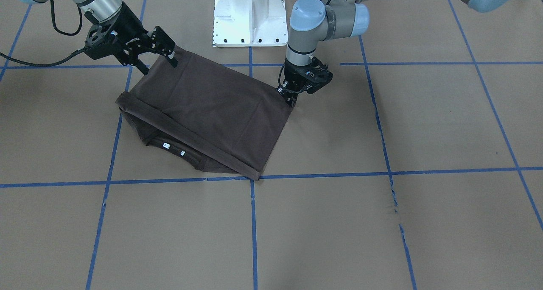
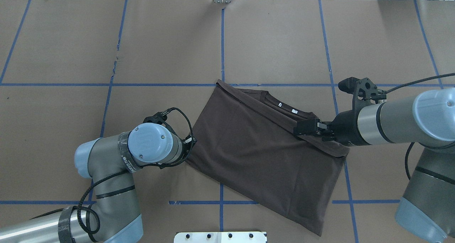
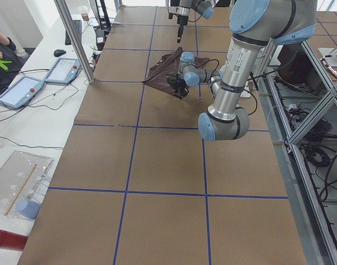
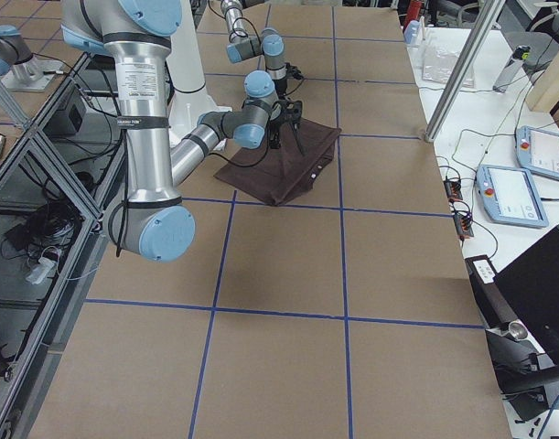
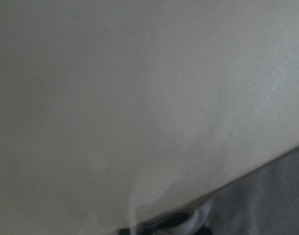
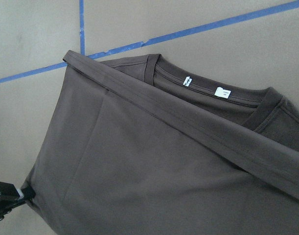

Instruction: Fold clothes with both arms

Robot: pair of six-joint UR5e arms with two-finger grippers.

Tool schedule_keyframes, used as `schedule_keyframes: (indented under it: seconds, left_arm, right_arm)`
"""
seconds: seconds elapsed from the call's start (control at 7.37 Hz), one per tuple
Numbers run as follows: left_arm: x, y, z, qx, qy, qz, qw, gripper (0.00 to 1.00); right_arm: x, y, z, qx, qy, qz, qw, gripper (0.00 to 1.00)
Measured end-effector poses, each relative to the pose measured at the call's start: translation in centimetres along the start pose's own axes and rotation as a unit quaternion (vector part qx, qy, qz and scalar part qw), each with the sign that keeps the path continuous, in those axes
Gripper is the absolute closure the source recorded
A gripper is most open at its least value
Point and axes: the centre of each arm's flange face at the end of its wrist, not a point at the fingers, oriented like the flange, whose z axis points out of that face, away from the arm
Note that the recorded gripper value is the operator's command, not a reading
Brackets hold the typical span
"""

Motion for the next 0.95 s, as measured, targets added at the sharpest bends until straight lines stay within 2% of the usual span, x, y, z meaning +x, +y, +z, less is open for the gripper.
schedule_keyframes:
  seconds: [0.27, 0.41, 0.54, 0.95]
  left_arm:
    - [0.3, -0.7, -0.6, 0.003, 0.003, -0.002, 1.0, 1.0]
    - [0.7, -2.5, -1.1, 0.014, 0.003, -0.004, 0.9999, 1.0]
    - [1.3, -5.5, -1.7, 0.032, 0.005, -0.002, 0.9995, 1.0]
    - [5.5, -17.8, -2.7, 0.101, 0.015, 0.04, 0.994, 1.0]
  right_arm:
    - [0.0, 0.0, 0.0, 0.0, 0.0, 0.0, 1.0, 0.0]
    - [0.0, -0.1, 0.0, 0.0, 0.0, 0.001, 1.0, 0.0]
    - [0.1, -0.1, 0.0, 0.0, 0.0, 0.001, 1.0, 0.0]
    - [0.2, -0.3, -0.1, 0.004, 0.001, 0.002, 1.0, 0.0]
